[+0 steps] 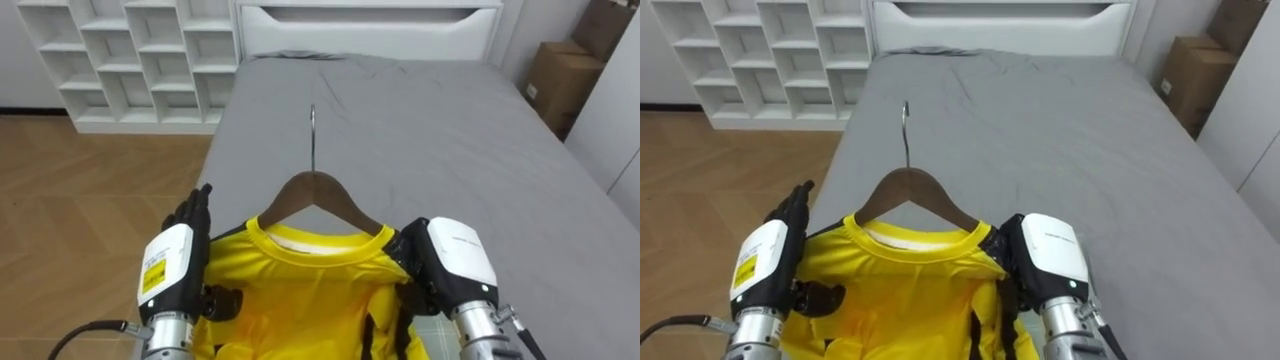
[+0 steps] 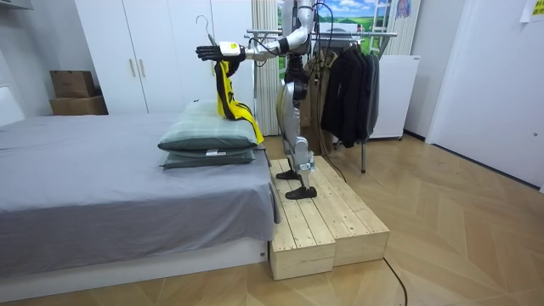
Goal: Hang clothes
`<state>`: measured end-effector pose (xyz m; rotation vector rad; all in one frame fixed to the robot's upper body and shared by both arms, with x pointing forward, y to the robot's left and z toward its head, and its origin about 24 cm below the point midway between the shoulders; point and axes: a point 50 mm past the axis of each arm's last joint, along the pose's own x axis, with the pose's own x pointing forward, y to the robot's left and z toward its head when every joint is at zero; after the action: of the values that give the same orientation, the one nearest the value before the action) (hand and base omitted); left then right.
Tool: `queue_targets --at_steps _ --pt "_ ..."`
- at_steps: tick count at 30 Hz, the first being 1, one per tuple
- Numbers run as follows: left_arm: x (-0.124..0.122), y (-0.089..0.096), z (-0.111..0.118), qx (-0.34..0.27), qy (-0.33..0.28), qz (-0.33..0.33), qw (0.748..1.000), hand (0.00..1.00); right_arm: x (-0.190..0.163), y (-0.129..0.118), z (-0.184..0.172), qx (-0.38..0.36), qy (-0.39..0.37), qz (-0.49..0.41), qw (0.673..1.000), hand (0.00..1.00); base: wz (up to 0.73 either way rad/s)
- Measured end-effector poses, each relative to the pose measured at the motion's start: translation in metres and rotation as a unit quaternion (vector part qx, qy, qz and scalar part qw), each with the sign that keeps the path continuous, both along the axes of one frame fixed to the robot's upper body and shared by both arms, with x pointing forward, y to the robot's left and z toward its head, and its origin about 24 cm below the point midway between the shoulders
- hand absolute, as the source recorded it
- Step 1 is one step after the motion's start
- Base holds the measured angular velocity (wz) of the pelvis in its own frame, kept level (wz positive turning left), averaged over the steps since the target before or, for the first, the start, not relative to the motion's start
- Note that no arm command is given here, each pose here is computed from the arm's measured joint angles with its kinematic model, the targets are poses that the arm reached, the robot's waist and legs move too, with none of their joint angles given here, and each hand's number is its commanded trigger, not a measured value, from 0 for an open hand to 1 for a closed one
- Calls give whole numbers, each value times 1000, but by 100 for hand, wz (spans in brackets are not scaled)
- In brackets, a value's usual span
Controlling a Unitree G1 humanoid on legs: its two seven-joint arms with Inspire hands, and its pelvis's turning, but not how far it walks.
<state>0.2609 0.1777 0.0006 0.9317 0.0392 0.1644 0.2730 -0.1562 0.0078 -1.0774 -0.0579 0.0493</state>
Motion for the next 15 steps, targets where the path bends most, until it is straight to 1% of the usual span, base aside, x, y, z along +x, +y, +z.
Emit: queue_targets --at_steps 7,12,15 --pt "0 2 0 -2 7 -1 1000 0 8 -7 8 9 6 -1 1000 100 -2" --pt "0 5 -2 0 12 -2 1000 0 28 -10 29 -15 -28 1 999 100 0" --pt "-1 11 -5 10 24 0 1000 0 35 -11 39 -24 -48 1 999 100 4"
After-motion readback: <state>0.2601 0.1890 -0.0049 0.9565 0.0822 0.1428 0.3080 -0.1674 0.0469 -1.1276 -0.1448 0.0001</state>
